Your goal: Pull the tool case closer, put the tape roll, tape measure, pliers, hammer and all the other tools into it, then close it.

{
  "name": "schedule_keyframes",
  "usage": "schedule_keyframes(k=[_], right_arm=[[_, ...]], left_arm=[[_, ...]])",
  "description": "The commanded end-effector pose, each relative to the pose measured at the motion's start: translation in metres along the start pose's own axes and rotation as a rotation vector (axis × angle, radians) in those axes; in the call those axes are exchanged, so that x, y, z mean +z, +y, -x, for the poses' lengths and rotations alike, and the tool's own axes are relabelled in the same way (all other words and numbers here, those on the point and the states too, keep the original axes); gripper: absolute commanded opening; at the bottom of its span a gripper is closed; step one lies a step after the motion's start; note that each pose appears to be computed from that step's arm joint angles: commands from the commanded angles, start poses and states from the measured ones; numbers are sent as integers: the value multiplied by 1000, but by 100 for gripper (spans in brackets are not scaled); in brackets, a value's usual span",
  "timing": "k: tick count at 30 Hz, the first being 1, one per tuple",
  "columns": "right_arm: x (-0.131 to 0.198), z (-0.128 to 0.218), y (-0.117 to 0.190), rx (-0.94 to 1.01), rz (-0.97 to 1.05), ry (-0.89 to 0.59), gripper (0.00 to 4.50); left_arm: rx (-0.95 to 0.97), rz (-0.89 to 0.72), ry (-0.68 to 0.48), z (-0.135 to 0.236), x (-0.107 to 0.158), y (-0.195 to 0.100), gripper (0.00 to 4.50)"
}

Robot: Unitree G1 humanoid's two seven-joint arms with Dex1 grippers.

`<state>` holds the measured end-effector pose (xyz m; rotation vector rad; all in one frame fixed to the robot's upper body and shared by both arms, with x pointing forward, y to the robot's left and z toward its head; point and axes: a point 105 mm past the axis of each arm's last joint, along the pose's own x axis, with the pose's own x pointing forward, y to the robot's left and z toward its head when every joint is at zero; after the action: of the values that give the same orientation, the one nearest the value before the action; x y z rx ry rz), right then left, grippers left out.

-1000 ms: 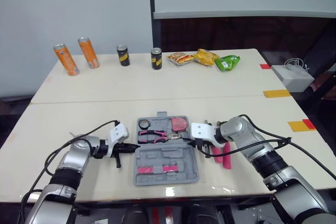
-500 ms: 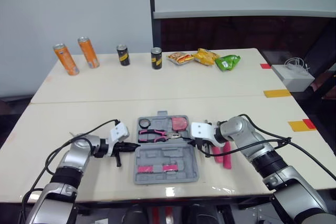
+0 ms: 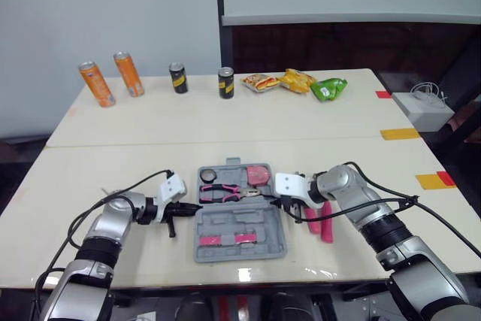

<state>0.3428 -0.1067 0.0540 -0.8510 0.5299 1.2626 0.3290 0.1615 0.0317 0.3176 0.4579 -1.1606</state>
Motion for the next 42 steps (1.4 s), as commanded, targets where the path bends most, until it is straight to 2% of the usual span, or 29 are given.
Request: schedule_keyframes(k=[1, 11, 17, 22, 24, 28, 34, 36, 38, 42], right_arm=[[12, -10, 6, 23, 24, -28, 1], [11, -7, 23, 68, -12, -48, 1], [6, 19, 18, -39, -99, -115, 1], [1, 52, 26, -137, -220, -273, 1], [0, 69, 29, -194, -262, -373, 0], [-12, 95, 37, -297, -329, -482, 116], [-12, 134, 64, -367, -342, -663, 317], [-17, 144, 73, -411, -356, -681, 378], [-26, 154, 81, -462, -377, -671, 446], [-51, 171, 107, -548, -438, -607, 446]], left_arm=[[-18, -56, -49, -13, 21, -2, 1], [-14, -62, -72, -4, 18, -5, 1], [46, 4, -202, 18, 22, -9, 1], [143, 79, -322, 47, 20, -20, 1], [190, 121, -370, 58, 16, -27, 55], [269, 162, -398, 76, 10, -36, 185], [408, 269, -556, 115, 13, -48, 385], [441, 292, -591, 129, 10, -55, 446], [469, 304, -600, 140, 6, -63, 450], [526, 342, -553, 160, -15, -81, 450]])
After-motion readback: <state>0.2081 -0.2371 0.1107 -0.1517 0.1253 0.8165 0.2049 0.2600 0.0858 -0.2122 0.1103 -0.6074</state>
